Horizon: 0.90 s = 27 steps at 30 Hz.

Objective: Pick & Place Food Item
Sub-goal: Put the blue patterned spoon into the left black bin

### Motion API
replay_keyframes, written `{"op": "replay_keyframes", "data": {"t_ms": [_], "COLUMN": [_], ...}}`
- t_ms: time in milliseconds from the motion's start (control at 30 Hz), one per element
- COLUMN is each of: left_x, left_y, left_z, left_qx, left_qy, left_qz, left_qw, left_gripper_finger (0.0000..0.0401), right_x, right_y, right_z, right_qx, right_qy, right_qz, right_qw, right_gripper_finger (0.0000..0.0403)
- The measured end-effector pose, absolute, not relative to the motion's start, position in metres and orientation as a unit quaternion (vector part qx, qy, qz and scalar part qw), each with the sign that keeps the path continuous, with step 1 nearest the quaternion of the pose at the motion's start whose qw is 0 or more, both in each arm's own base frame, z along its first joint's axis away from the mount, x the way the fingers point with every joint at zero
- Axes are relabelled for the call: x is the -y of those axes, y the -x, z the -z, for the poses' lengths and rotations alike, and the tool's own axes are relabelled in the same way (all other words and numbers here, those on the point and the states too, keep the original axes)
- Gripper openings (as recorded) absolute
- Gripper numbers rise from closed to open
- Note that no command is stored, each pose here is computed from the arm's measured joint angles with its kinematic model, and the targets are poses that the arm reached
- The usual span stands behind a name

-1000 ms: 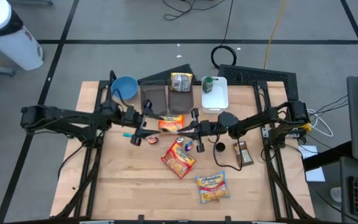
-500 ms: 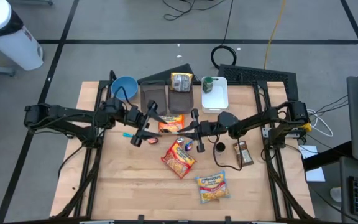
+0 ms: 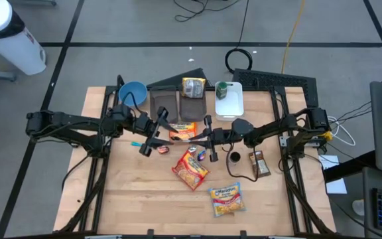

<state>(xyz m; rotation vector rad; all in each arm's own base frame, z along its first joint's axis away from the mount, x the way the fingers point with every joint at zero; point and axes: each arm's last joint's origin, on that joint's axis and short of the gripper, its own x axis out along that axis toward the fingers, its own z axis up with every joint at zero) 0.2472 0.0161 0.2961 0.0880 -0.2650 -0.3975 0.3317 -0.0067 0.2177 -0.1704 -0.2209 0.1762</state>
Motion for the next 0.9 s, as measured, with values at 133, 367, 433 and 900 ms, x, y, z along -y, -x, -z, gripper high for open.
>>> {"op": "replay_keyframes", "data": {"t_ms": [133,367,433,900], "left_x": [-0.0162,-0.0161,-0.0161,-0.0154], "left_y": [-0.2473,-0.2477,-0.2477,-0.2475], "left_z": [-0.2959,-0.2942,-0.2942,-0.2935], "left_qx": [0.13,0.123,0.124,0.124], "left_qy": [-0.043,-0.048,-0.05,-0.067], "left_qz": [0.197,0.196,0.196,0.207], "left_qw": [0.971,0.972,0.971,0.968], "left_gripper_finger": [0.0148,0.0082,0.0064,0.0007], "right_x": [0.0075,0.0075,0.0075,0.0076], "right_y": [-0.3321,-0.3322,-0.3322,-0.3323], "right_z": [-0.2164,-0.2163,-0.2163,-0.2157], "right_qx": [0.103,0.102,0.102,0.099], "right_qy": [0.083,0.084,0.084,0.087], "right_qz": [-0.076,-0.076,-0.076,-0.076], "right_qw": [0.988,0.988,0.988,0.988], "right_gripper_finger": [0.0017,0.0017,0.0017,0.0017]}}
